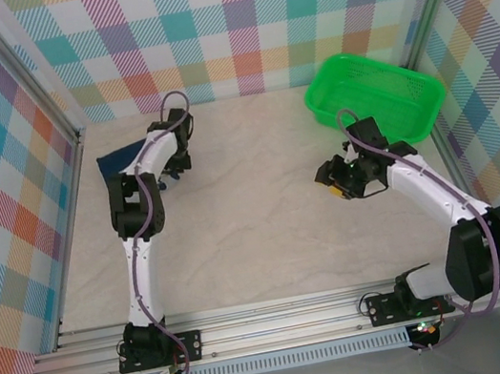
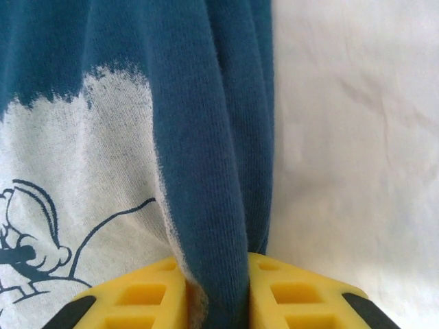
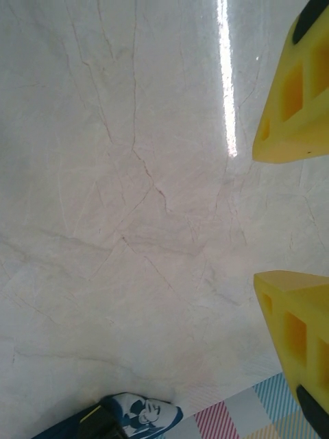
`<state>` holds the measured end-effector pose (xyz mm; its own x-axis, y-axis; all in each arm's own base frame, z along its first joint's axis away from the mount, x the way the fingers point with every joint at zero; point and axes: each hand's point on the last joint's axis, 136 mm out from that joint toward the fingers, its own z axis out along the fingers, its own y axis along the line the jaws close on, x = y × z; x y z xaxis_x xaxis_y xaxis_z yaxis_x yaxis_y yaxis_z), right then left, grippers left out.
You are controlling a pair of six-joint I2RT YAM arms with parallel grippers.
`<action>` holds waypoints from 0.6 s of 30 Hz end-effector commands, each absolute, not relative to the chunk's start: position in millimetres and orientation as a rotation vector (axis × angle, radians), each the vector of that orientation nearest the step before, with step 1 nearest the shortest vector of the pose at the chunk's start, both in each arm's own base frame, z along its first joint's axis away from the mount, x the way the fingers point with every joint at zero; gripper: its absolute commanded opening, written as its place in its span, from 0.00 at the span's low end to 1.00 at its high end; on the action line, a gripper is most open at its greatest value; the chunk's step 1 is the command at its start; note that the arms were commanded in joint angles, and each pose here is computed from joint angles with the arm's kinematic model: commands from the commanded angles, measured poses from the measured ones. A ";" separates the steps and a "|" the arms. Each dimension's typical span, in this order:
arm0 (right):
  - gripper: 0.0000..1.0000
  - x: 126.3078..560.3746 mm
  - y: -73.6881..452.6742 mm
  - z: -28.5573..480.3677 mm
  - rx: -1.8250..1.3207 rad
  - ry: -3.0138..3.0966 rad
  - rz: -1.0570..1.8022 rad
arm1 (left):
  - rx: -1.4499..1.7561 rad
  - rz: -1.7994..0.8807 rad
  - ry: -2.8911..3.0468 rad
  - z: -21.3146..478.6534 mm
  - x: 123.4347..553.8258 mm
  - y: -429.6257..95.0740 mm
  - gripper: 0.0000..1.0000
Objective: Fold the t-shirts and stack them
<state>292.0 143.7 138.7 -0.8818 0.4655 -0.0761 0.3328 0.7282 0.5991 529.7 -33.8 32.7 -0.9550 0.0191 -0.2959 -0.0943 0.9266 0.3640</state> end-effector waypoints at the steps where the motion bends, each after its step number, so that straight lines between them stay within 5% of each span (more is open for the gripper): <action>1: 0.46 279.6 139.9 136.8 0.688 2.721 0.876 | 0.039 0.584 2.757 11.8 557.6 -17.0 0.24; 9: 0.46 267.9 139.6 124.8 0.741 2.763 0.880 | -0.143 0.629 2.670 4.5 589.3 18.4 0.26; 13: 0.45 276.9 144.5 127.3 0.711 2.785 0.889 | -0.178 0.656 2.626 27.4 590.0 20.6 0.40; 18: 0.45 293.4 151.7 142.0 0.656 2.773 0.915 | -0.247 0.585 2.505 114.0 587.1 4.7 0.56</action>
<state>285.7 145.0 125.3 -0.8794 0.4759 0.0103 0.3976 0.7225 0.5656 595.1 10.9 48.0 -0.8777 -0.0194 -0.4787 -0.2382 0.8846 0.4009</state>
